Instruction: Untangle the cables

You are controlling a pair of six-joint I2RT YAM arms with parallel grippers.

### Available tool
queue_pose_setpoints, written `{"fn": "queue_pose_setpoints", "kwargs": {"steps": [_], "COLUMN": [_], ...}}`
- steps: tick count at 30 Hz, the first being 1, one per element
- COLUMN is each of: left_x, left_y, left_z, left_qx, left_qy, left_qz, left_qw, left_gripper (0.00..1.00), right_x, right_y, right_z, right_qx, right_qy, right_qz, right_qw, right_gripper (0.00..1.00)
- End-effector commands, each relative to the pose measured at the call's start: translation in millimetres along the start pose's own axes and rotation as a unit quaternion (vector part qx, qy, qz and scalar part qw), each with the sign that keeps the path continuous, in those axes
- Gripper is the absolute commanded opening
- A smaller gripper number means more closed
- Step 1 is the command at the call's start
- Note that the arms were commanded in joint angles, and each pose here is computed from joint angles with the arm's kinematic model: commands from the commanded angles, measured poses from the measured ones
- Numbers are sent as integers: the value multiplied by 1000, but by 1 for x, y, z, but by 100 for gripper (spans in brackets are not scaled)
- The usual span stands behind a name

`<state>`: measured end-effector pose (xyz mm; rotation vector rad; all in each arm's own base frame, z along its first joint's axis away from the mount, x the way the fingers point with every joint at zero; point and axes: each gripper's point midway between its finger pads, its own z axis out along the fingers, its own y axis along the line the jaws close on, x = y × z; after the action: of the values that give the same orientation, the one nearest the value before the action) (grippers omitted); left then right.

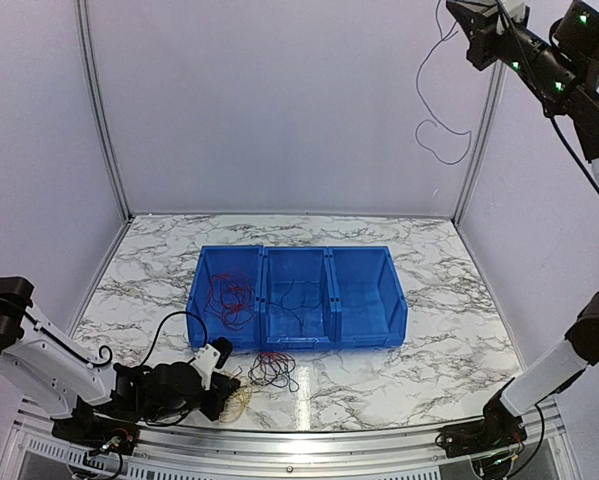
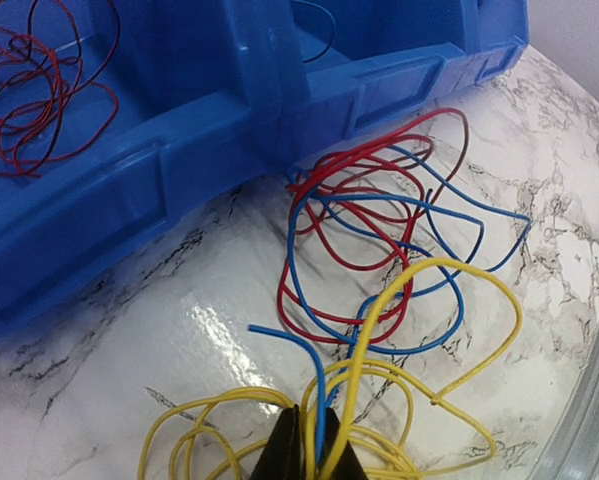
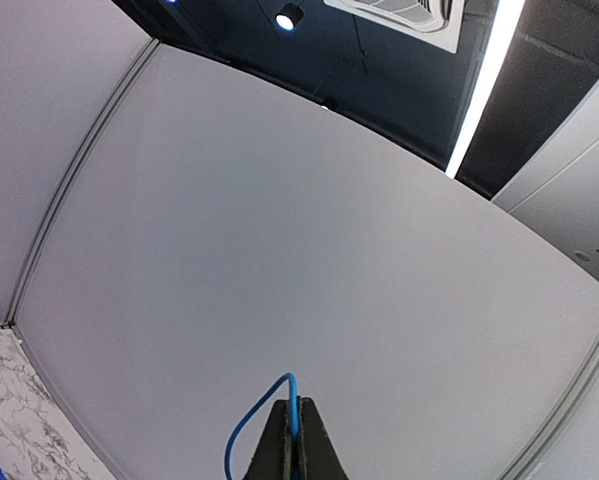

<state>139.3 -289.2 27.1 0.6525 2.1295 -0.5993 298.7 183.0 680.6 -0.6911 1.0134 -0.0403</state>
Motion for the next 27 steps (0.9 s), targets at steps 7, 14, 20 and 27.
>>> {"fn": "queue_pose_setpoints", "kwargs": {"steps": [7, 14, 20, 27], "left_x": [-17, -13, -13, -11], "left_y": [-23, -25, -23, -21], "left_z": [15, 20, 18, 18], "left_qx": [6, 5, 3, -1], "left_qy": [-6, 3, 1, 2], "left_qz": [25, 13, 9, 8], "left_qw": [1000, 1000, 1000, 1000], "left_gripper": [42, 47, 48, 48], "right_x": [27, 47, 76, 120], "right_y": [46, 88, 122, 170], "right_z": [14, 25, 36, 43], "right_qx": [-86, -166, -210, -252], "right_qy": [0, -2, 13, 45], "right_qz": [36, 90, 123, 147], "right_qw": [996, 982, 970, 955], "right_gripper": [0, 0, 0, 0]}}
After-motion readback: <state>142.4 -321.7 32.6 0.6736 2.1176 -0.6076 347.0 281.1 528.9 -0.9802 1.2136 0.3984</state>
